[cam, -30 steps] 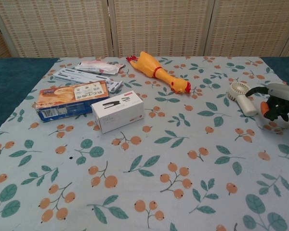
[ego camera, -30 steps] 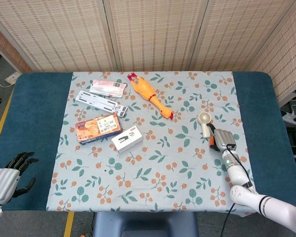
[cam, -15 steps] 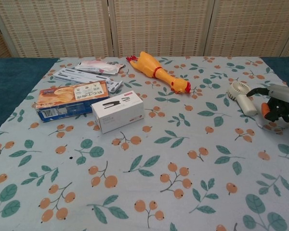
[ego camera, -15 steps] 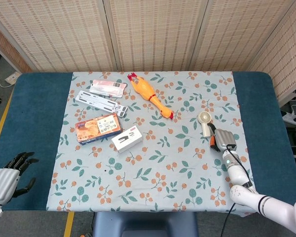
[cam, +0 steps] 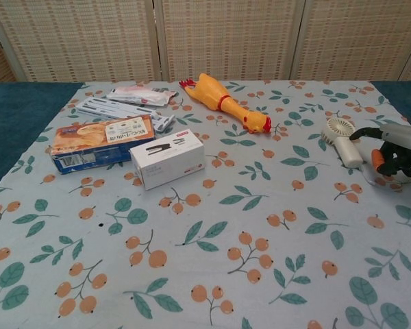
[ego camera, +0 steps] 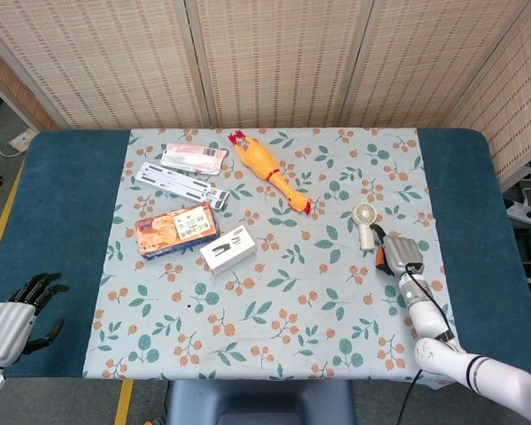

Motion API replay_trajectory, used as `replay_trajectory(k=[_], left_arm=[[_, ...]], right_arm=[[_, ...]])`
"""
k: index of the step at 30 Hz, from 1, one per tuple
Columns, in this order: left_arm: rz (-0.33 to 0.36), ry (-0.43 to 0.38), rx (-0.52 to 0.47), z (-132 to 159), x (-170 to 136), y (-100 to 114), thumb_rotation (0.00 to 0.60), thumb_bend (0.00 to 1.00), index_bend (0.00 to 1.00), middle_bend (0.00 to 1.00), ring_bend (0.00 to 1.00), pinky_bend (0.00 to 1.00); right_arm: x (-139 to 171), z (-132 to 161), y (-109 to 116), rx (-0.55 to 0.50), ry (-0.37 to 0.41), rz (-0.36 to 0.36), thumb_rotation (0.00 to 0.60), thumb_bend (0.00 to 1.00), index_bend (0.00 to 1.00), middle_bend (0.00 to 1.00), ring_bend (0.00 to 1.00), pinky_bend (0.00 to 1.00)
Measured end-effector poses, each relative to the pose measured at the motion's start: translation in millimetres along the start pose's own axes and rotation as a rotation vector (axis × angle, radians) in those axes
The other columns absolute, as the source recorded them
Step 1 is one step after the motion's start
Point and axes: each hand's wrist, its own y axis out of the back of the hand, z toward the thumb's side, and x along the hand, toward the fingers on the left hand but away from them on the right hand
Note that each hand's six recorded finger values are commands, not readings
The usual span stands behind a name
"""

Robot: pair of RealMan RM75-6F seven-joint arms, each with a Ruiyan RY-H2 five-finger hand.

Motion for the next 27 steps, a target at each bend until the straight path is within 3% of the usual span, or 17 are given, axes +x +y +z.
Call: replay_trajectory(k=[14,19,21,27], left_arm=[[-0.002,-0.001,0.003,0.1,0.6,-1.0,0.600,0.38,0.26,0.12,0.10,0.30],[0.002,-0.001,0.006,0.4,0.4,-0.8,0.600,0.38,0.26,0.13,0.10,0.30],[0.002,-0.002,0.008,0.8,0.7,-1.1,0.600,0.38,0.26,0.13,0.10,0.30],[-0.007,-0.004,0.020,2.3,3.6,-5.1,0.600,0.38,0.26,0.13,0.10,0.30]], right_arm=[[53.0,-15.0,20.5,0.122,0.048,-0.170,0.600,0.82,0.15,0.83,0.55,0.69],[82.4,-25.9,27.4,0.135,0.082,-0.276,0.600,0.81,0.15,0.82,0.47,0.69],[94.3,-30.8,29.0,0.127,0.096,-0.317,0.600,0.77,0.15,0.78,0.43,0.68],[136.3,-55.3,30.7,0.110,0.122,-0.443,0.600,0.56,0.14,0.50,0.31,0.66]])
